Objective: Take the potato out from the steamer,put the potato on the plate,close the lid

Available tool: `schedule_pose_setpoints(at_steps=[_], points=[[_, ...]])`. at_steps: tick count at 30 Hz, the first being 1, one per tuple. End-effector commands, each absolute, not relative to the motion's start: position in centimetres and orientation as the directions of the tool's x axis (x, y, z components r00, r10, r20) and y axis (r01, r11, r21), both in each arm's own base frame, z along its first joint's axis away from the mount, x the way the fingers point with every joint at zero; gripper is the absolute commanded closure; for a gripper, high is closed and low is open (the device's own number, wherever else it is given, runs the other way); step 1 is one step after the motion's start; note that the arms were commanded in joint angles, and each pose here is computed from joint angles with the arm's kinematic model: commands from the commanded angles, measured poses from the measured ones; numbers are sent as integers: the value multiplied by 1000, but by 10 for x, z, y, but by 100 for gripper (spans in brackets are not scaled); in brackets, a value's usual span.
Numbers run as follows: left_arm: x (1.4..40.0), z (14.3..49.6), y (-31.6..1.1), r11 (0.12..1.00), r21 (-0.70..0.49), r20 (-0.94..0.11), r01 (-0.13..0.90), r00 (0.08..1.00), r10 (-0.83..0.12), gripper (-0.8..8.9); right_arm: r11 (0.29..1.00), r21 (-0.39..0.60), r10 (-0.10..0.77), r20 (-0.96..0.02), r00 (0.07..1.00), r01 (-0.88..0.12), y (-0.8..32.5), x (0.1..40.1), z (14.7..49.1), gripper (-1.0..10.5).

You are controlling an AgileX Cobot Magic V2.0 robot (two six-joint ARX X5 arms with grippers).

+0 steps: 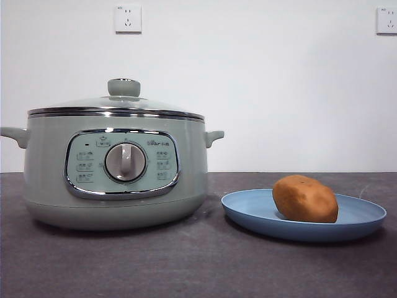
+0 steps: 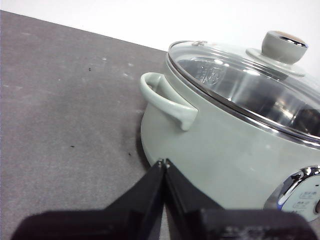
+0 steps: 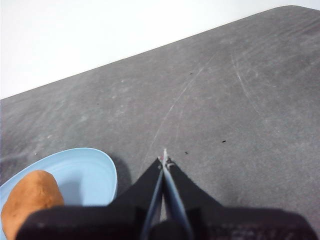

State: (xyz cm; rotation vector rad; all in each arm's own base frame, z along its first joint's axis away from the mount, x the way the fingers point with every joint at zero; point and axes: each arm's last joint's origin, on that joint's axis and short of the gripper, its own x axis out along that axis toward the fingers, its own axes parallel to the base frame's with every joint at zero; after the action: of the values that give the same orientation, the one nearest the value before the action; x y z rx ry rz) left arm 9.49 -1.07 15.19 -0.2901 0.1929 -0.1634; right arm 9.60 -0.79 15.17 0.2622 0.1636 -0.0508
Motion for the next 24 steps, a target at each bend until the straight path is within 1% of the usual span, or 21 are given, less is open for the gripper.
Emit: schedule_pose_setpoints(at_steps=[1,24], points=[[95,148,-10,948,-295,-175,124,968,-181,816,963,259,-30,-188,982,79,-8,96,147,947],[95,148,-10,948,-295,-175,124,968,-181,816,963,259,-30,-188,982,79,-8,96,147,947]])
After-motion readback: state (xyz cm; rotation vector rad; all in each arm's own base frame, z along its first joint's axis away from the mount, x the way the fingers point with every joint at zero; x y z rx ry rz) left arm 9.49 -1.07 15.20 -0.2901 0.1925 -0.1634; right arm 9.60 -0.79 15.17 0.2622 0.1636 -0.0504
